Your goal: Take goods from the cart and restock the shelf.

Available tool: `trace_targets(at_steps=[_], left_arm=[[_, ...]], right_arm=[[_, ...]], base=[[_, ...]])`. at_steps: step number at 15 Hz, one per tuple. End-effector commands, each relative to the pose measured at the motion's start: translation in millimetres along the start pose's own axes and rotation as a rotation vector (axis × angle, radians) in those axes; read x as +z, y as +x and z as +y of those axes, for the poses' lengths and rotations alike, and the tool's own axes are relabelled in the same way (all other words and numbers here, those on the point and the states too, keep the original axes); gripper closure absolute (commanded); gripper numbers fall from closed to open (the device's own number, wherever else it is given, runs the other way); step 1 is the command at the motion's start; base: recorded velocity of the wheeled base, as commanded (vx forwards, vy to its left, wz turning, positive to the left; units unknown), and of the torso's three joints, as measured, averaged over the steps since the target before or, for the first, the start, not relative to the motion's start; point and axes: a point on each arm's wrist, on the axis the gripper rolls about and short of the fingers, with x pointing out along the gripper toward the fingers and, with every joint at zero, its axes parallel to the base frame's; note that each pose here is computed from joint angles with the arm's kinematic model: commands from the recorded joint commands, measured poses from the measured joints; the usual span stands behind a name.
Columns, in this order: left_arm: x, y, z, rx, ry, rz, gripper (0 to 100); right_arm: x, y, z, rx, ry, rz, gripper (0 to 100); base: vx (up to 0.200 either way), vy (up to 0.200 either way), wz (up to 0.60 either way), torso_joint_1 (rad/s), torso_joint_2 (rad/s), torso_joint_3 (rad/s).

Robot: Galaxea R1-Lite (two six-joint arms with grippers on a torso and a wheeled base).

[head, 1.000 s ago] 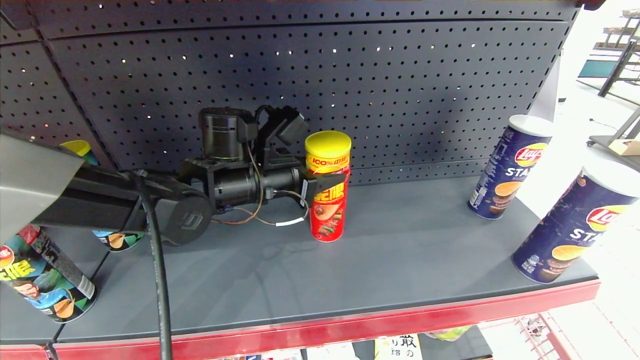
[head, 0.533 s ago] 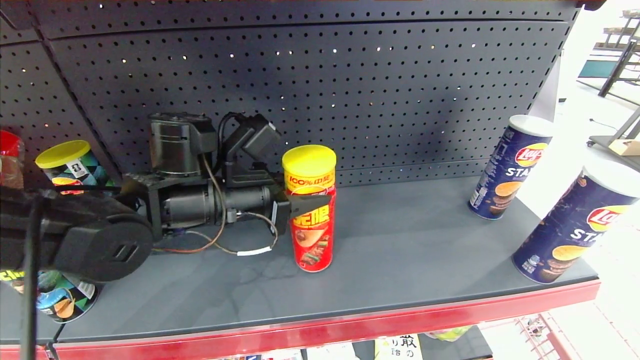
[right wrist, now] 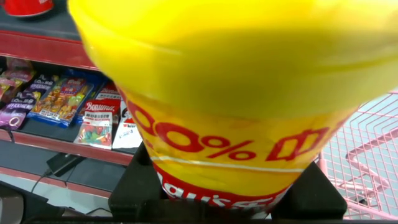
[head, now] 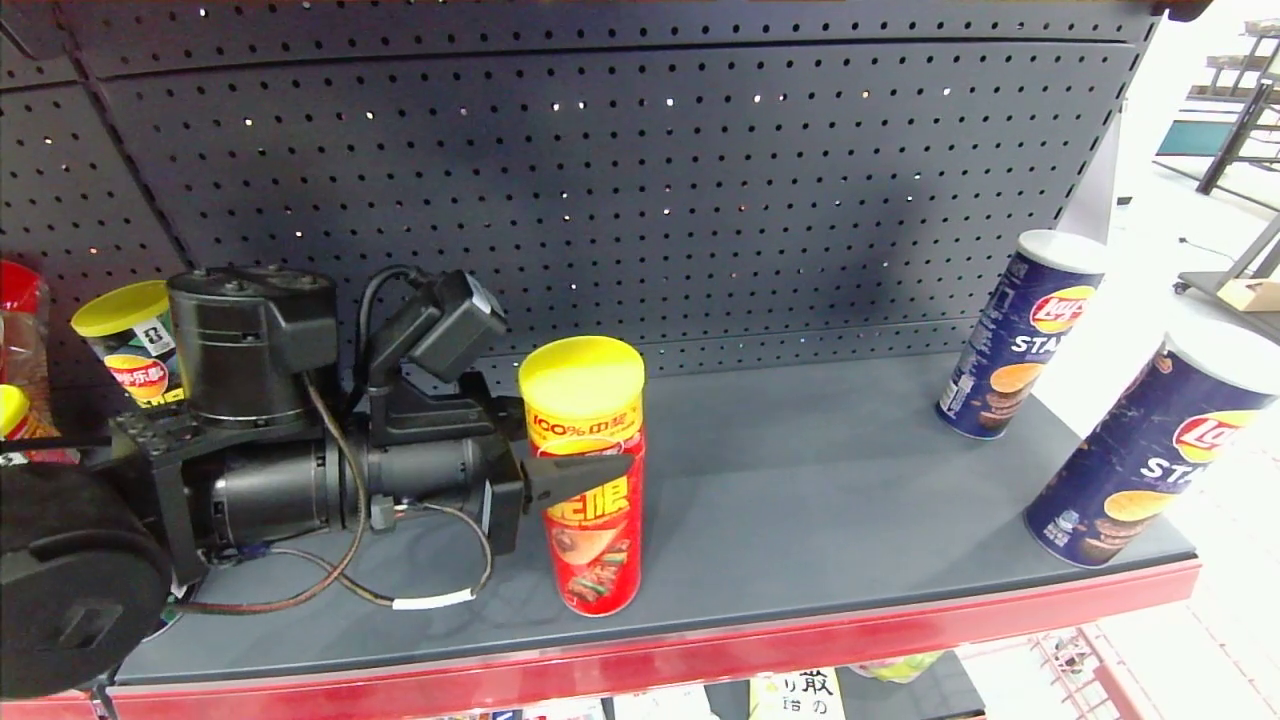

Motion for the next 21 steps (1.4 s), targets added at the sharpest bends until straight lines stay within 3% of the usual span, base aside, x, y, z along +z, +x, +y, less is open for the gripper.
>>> trace_targets(at_steps=[1, 6, 14, 21], left_arm=[[-3.6, -4, -4.2, -0.004, -0.002, 0.008, 100], [-5.3, -1, -2.8, -0.005, -0.006, 0.015, 100], [-9.9, 1, -12.8, -0.038, -0.018, 0.031, 100], [-12.8, -1, -14.2, -0.037, -0.001, 0.011, 100]], right_arm=[[0, 0, 0, 0.001, -0.001, 0.0, 100], [0, 0, 0, 0.001, -0.001, 0.0, 100], [0, 0, 0, 0.001, -0.001, 0.0, 100], [0, 0, 0, 0.001, -0.001, 0.0, 100]], base=[[0.0, 0.0, 0.0, 0.0, 0.0, 0.0], [0.0, 0.0, 0.0, 0.0, 0.0, 0.0], [0.0, 0.0, 0.0, 0.0, 0.0, 0.0], [0.0, 0.0, 0.0, 0.0, 0.0, 0.0]])
